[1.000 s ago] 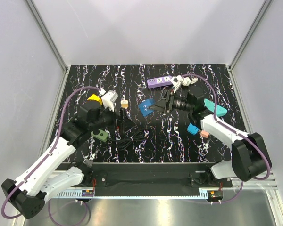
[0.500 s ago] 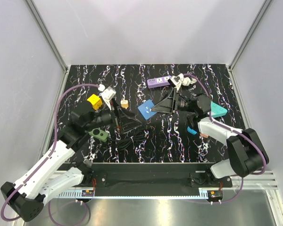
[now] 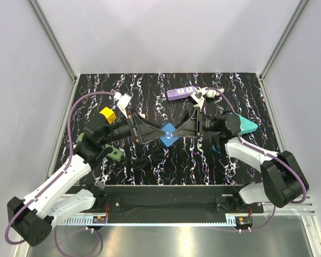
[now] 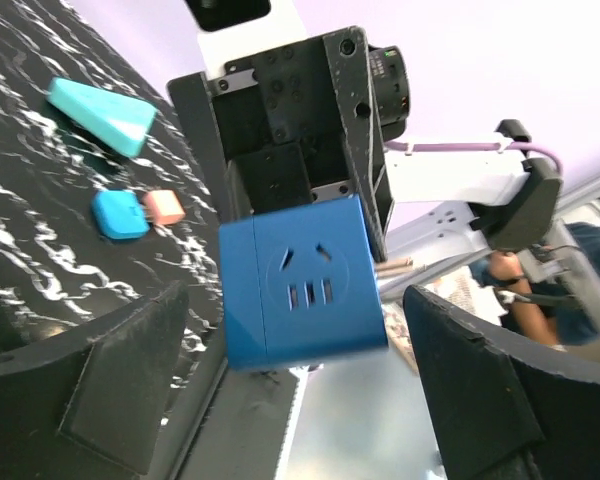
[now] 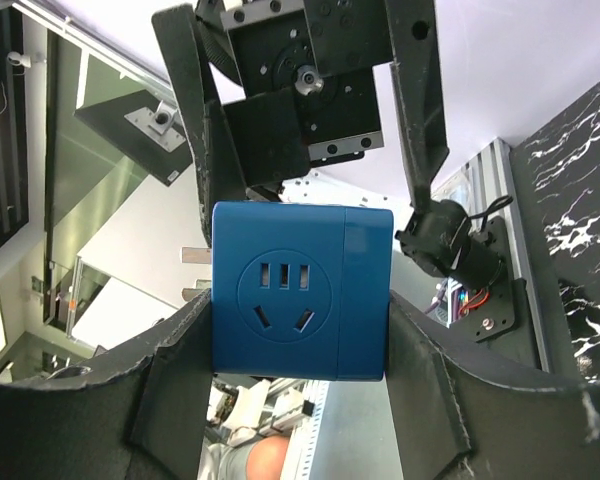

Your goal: Insert the plug

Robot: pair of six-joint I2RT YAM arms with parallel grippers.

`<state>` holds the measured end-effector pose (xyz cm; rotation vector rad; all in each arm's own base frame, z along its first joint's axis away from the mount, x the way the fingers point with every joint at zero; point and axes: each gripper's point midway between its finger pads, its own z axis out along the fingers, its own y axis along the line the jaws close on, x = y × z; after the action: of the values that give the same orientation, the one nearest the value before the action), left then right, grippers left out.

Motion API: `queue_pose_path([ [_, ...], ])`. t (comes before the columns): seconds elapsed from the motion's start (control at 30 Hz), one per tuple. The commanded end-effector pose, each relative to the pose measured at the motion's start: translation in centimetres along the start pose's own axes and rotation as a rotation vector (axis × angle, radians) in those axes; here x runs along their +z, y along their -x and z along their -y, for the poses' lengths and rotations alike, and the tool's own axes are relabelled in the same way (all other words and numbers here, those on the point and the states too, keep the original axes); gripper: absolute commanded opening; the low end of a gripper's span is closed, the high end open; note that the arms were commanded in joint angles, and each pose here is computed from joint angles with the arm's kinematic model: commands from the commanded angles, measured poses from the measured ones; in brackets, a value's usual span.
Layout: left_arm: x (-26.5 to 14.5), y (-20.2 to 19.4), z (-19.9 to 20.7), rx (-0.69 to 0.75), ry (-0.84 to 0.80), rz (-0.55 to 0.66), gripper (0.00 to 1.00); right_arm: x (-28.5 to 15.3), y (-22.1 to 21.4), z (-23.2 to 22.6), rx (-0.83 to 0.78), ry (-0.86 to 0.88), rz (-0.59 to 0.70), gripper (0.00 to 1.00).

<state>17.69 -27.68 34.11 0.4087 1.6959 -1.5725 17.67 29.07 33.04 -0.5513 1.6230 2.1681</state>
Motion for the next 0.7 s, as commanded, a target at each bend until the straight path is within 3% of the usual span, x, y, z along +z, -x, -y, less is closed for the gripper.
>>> queue_pose_path([
  [0.0, 0.3, 0.9, 2.3, -0.017, -0.124, 0.024, 0.90, 0.1, -0.5, -3.2, -0.227, 0.116, -0.002, 0.00],
  [0.03, 0.3, 0.7, 2.2, -0.023, -0.125, 0.014, 0.88, 0.1, -0.4, -3.1, -0.225, 0.116, 0.004, 0.00],
  [0.13, 0.2, 0.2, 1.9, -0.039, -0.122, 0.005, 0.61, 0.2, -0.3, -3.0, -0.224, 0.114, 0.003, 0.00],
  [0.17, 0.2, 0.0, 1.9, -0.045, -0.125, 0.001, 0.51, 0.2, -0.2, -2.9, -0.218, 0.113, 0.004, 0.10],
  [0.2, 0.1, -0.2, 2.0, -0.049, -0.130, -0.005, 0.36, 0.2, -0.2, -2.6, -0.203, 0.104, 0.000, 0.21],
  [0.23, 0.1, -0.2, 2.1, -0.058, -0.133, -0.007, 0.28, 0.2, -0.3, -2.4, -0.200, 0.097, -0.011, 0.32],
  [0.27, 0.1, -0.2, 2.1, -0.060, -0.133, -0.009, 0.19, 0.3, -0.3, -2.2, -0.196, 0.087, -0.018, 0.49],
  [0.3, 0.1, -0.3, 1.8, -0.077, -0.113, -0.014, 0.00, 0.3, -0.4, -1.5, -0.155, 0.058, -0.033, 0.55],
  [0.37, 0.0, -0.2, 1.4, -0.084, -0.078, -0.014, 0.00, 0.5, 0.0, -0.3, -0.207, 0.006, -0.039, 0.69],
  [0.4, 0.0, -0.4, 0.8, -0.103, -0.034, -0.020, 0.00, 0.3, -0.2, 1.0, -0.109, -0.085, -0.049, 0.74],
  [0.43, -0.2, -0.5, 0.5, -0.090, -0.016, -0.021, 0.00, 0.2, 0.3, 2.4, -0.232, -0.147, -0.034, 0.76],
  [0.47, -0.2, -0.6, 0.3, -0.093, 0.000, -0.025, 0.00, -0.3, 0.1, 3.1, -0.157, -0.259, -0.044, 0.78],
  [0.53, -0.5, -1.0, -0.9, -0.117, 0.071, -0.031, 0.00, -1.2, 1.3, 4.7, -0.298, -0.397, -0.019, 0.83],
  [0.67, -0.8, -1.8, -3.4, -0.174, 0.207, -0.053, 0.00, -3.1, 1.6, 4.9, -0.357, -0.577, -0.031, 1.00],
])
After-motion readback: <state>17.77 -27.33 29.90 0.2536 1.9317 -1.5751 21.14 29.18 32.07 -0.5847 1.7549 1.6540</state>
